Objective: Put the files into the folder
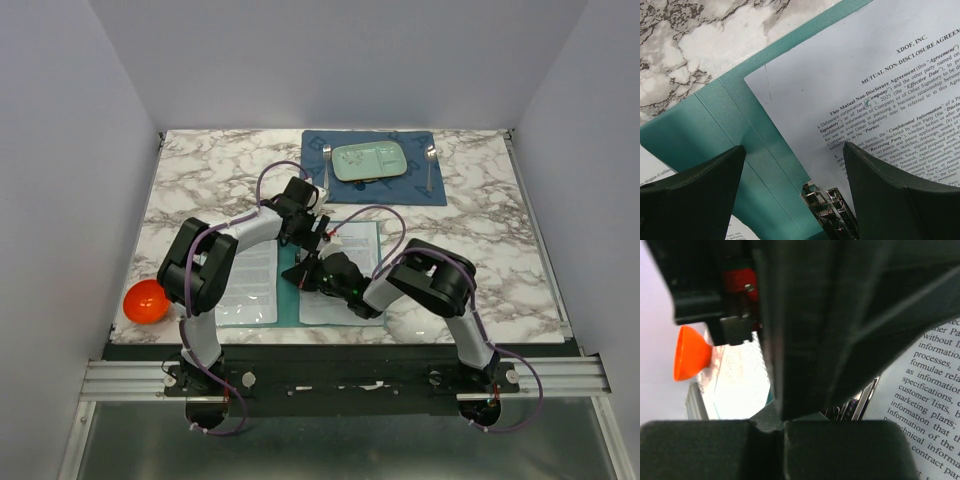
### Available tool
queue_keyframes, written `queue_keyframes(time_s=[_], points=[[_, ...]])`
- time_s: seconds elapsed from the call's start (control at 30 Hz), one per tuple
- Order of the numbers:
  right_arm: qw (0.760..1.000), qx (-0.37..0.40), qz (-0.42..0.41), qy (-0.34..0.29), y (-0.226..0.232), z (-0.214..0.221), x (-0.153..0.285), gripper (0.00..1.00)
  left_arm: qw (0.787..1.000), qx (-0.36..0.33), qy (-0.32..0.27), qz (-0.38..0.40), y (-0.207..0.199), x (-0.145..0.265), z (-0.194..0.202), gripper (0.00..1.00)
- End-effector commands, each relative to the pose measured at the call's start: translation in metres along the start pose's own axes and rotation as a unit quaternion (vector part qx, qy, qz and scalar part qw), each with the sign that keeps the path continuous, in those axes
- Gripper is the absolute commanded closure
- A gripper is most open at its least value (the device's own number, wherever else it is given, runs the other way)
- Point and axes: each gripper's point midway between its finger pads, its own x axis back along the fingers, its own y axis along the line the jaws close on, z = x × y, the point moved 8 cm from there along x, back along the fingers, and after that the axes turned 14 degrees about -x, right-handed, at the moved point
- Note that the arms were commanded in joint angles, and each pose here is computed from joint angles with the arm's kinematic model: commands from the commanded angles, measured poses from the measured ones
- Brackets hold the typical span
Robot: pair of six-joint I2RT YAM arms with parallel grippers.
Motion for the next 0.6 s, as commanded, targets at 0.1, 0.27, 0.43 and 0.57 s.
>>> queue_keyframes(time_s=[0.1, 0.27, 0.43, 0.57], points=[[0.957, 0.015, 0.278, 0.087, -0.138, 0.040, 0.052, 0.99, 0.991, -0.007, 0.128, 0.036, -0.011, -0.007, 0.058, 0.11], [0.952, 0.004, 0.293, 0.085, -0.144, 0.042, 0.055, 0.99, 0.991, -0.008, 0.130, 0.036, -0.011, -0.008, 0.058, 0.12], [0.958, 0.000, 0.270, 0.090, -0.137, 0.042, 0.051, 0.99, 0.991, -0.009, 0.131, 0.035, -0.011, -0.009, 0.057, 0.12], [0.972, 0.007, 0.220, 0.085, -0.114, 0.035, 0.043, 0.99, 0.991, -0.010, 0.131, 0.036, -0.011, -0.010, 0.056, 0.12]])
